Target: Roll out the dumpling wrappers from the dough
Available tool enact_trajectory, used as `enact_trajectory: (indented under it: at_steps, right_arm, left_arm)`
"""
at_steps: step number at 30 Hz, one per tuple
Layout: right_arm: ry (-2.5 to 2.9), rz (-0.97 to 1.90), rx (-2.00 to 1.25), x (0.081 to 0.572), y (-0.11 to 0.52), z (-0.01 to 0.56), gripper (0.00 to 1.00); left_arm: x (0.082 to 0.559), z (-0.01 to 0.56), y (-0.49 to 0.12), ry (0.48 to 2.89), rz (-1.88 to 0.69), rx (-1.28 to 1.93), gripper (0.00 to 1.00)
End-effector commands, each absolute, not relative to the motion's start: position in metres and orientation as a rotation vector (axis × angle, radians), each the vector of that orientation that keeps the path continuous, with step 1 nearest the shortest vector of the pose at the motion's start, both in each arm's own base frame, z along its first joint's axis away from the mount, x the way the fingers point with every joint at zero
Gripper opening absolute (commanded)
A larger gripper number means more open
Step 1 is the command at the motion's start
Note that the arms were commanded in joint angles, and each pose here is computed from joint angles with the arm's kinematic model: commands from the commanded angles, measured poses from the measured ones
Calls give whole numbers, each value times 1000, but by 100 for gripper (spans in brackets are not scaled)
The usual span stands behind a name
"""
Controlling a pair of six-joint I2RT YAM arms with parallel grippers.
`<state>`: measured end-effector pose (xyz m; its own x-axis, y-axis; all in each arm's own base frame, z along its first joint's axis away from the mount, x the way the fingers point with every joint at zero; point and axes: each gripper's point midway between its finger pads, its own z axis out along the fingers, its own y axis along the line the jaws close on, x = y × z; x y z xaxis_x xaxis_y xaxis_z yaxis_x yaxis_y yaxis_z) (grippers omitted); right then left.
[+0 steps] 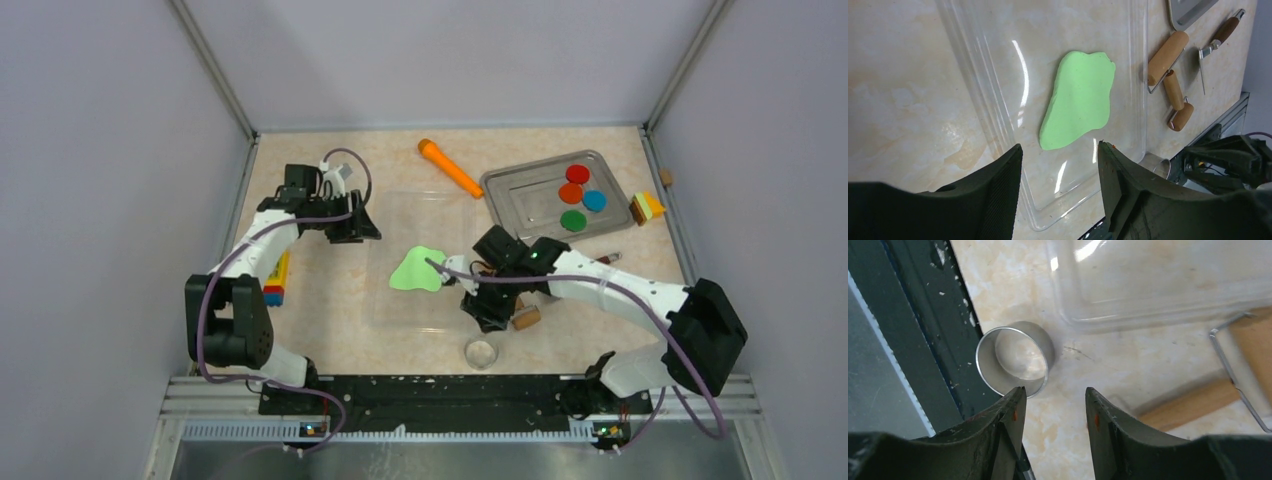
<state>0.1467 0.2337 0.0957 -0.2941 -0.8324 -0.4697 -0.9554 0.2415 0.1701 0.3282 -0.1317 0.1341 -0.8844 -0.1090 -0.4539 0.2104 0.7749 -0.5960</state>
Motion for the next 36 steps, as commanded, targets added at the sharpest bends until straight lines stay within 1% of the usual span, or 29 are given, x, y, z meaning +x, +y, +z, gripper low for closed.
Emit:
enact_trajectory:
  at_steps: [1, 4, 10, 15, 19, 22, 24, 25, 36]
  right_arm:
    - [2147, 497, -1758, 134, 247, 84, 50]
    - [2115, 411, -1788, 137, 248, 80, 51]
    - [2071, 362, -1860, 131, 254, 69, 45]
    - [2082, 335, -1898, 130, 251, 58, 43]
    - [2082, 323, -1920, 127, 248, 56, 39]
    - [2079, 293, -1932, 128, 243, 51, 35]
    - [2083, 280, -1943, 127, 239, 49, 29]
    - [2084, 278, -1945, 127, 238, 49, 27]
    - [2096, 285, -1960, 126, 239, 42, 26]
  left_arm:
    - [345, 153, -119, 2422, -825, 125, 59]
    - [352, 156, -110, 2407, -783, 120, 59]
    - [348, 154, -103, 2414, -777, 92, 59]
    - [341, 155, -95, 2404, -771, 66, 59]
    - [337, 155, -93, 2401, -763, 64, 59]
    - [334, 155, -93, 2398, -769, 61, 59]
    - [332, 155, -94, 2398, -773, 60, 59]
    - [332, 155, -94, 2397, -775, 58, 59]
    - [325, 155, -96, 2385, -789, 53, 59]
